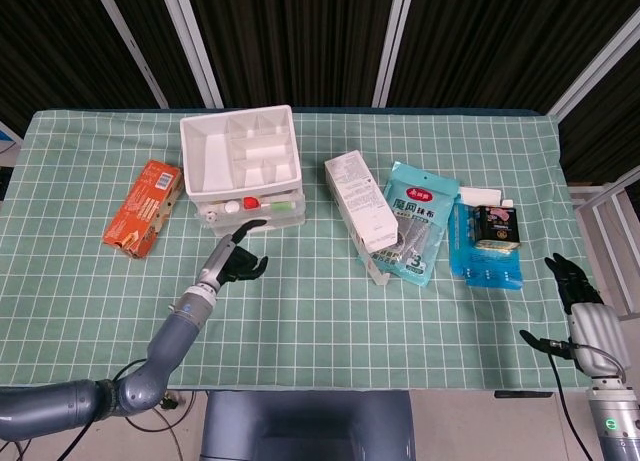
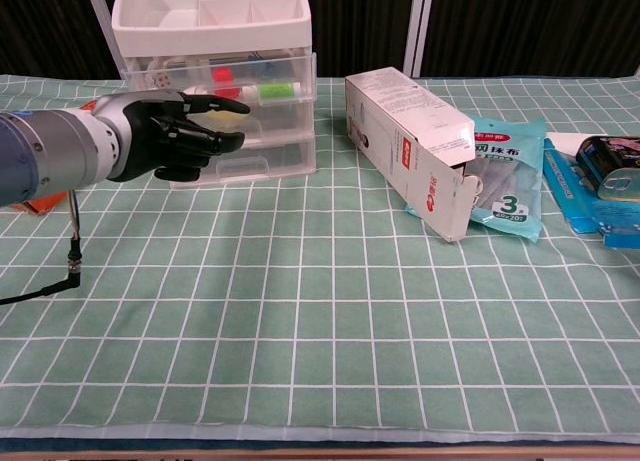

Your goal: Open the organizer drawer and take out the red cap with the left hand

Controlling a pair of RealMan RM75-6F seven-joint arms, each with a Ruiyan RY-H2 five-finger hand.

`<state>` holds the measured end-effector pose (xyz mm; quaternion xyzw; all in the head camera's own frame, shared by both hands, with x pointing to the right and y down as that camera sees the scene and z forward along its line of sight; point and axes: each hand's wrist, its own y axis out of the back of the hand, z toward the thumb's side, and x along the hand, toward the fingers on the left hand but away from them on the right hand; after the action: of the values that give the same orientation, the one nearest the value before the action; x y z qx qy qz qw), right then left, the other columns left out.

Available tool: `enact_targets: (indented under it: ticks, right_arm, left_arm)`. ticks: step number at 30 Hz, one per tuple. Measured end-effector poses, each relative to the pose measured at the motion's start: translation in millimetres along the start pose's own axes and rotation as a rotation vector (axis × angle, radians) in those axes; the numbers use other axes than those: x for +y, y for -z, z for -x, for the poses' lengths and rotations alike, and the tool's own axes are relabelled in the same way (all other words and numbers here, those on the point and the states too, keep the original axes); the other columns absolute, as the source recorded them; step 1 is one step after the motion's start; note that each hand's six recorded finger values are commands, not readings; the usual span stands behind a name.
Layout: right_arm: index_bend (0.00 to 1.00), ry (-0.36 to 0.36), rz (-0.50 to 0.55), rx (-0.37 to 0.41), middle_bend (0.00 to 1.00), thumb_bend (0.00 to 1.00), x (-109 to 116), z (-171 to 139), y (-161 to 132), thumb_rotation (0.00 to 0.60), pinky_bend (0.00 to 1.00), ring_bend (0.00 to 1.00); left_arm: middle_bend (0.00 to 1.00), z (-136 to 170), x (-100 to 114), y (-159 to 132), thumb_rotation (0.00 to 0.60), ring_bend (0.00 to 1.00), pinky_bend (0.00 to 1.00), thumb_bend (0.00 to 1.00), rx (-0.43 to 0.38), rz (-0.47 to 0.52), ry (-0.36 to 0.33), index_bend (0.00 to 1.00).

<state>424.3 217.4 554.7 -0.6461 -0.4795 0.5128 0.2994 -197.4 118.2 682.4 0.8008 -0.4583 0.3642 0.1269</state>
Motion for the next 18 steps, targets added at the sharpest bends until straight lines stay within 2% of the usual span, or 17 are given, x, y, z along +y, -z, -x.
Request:
enact_targets:
  ticks: [6, 11, 18]
  right_arm:
    - [0.0, -0.002, 0.004, 0.0, 0.0, 0.01, -0.4, -0.2, -0.1, 0.6, 0.21, 0.0]
    - [0.0, -0.004, 0.007, 0.001, 0.0, 0.01, -0.7, -0.4, -0.6, 0.6, 0.21, 0.0]
    - [0.0, -0.008, 0.015, -0.001, 0.0, 0.01, -0.8, -1.0, -0.8, 0.6, 0.21, 0.0]
  left_arm:
    - [1.0, 15.3, 6.9, 1.5, 0.6, 1.0, 1.0, 0.45, -0.043, -0.131, -0.019, 0.17]
    - [1.0, 30.0, 17.1, -13.3, 0.6, 1.0, 1.0, 0.45, -0.119, -0.324, -0.056, 0.18]
    - [1.0, 42.5, 43.2, -39.0, 0.6, 1.0, 1.0, 0.45, -0.159, -0.545, -0.17, 0.19]
